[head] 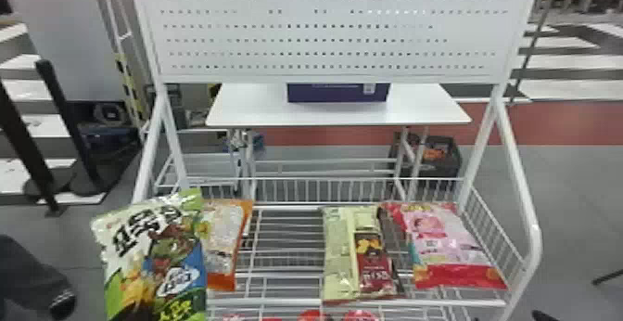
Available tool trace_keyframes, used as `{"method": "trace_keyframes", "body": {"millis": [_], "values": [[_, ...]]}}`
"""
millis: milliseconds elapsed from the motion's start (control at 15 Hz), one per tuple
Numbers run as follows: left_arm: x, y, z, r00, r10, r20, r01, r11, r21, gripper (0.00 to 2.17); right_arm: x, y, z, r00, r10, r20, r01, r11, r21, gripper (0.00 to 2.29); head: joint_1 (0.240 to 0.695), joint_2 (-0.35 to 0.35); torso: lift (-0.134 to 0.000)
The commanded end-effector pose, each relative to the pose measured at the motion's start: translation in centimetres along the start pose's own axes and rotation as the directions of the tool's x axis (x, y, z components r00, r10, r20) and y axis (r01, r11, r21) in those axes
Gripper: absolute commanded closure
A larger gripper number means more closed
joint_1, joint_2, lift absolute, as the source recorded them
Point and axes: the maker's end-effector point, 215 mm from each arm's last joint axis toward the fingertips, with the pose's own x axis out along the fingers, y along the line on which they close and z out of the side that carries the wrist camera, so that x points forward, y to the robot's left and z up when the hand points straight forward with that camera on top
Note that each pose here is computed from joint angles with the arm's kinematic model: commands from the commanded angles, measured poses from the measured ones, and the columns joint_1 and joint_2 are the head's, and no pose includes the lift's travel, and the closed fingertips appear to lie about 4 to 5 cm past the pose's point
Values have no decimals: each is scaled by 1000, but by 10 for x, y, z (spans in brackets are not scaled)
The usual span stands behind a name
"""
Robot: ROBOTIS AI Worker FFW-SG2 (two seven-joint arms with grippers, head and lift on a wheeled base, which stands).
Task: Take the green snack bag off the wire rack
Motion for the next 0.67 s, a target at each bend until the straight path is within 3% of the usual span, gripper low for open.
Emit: {"method": "trace_keyframes", "body": {"millis": [0, 600], "values": [[0, 0, 0, 1000, 0, 1, 0, 1000, 1, 1713, 1, 0, 0, 1000, -1, 1, 1, 1000, 0, 167, 499, 0, 0], [1, 2, 0, 1000, 1, 2, -1, 1000, 4, 1713, 1, -1, 0, 1000, -1, 2, 1, 1000, 3, 167, 499, 0, 0]]}}
